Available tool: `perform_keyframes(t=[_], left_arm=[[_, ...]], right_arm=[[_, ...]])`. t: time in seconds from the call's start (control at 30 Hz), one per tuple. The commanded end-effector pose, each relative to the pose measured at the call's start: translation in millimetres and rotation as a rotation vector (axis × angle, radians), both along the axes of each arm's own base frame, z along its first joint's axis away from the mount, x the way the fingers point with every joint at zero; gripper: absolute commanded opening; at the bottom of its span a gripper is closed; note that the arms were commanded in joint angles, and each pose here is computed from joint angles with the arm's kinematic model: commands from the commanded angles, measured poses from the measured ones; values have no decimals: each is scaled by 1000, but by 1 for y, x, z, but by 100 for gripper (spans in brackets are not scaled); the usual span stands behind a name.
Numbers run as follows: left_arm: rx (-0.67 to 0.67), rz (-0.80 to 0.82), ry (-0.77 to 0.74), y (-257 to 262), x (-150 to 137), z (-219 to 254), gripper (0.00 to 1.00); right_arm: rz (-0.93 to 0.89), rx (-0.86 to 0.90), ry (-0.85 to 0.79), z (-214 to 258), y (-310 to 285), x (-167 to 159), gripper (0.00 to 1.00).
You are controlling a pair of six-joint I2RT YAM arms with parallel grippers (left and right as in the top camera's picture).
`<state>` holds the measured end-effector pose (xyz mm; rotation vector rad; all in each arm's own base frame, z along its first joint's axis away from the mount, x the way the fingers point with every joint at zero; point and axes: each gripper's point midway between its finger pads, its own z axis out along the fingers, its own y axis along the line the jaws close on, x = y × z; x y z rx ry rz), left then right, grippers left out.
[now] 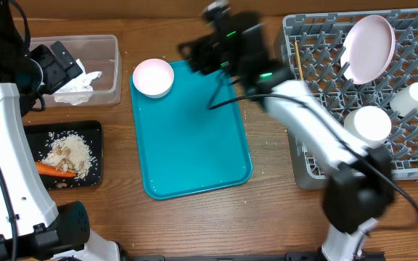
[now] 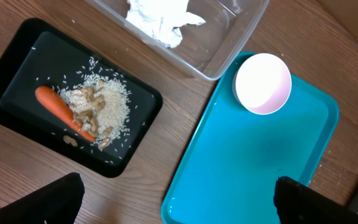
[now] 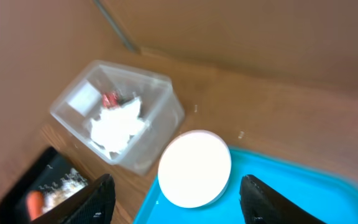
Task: Sort waste into correct bins and load items into the dishwasher rack
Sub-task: 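Move the right gripper over the pink bowl on the teal tray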
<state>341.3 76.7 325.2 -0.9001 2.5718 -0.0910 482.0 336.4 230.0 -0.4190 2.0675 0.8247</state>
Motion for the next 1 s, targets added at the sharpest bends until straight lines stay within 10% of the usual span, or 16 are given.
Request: perform_keyframes(t=[0.0,0.4,0.97], left_arm=[[4,17,3,3,-1,0,100],[4,17,3,3,-1,0,100],[4,17,3,3,-1,0,100]], right_arm=[[-128,13,80,-53,13,20,66],[-176,98,294,-180,63,14,59],[-245,-25,419,-215,32,6,43]])
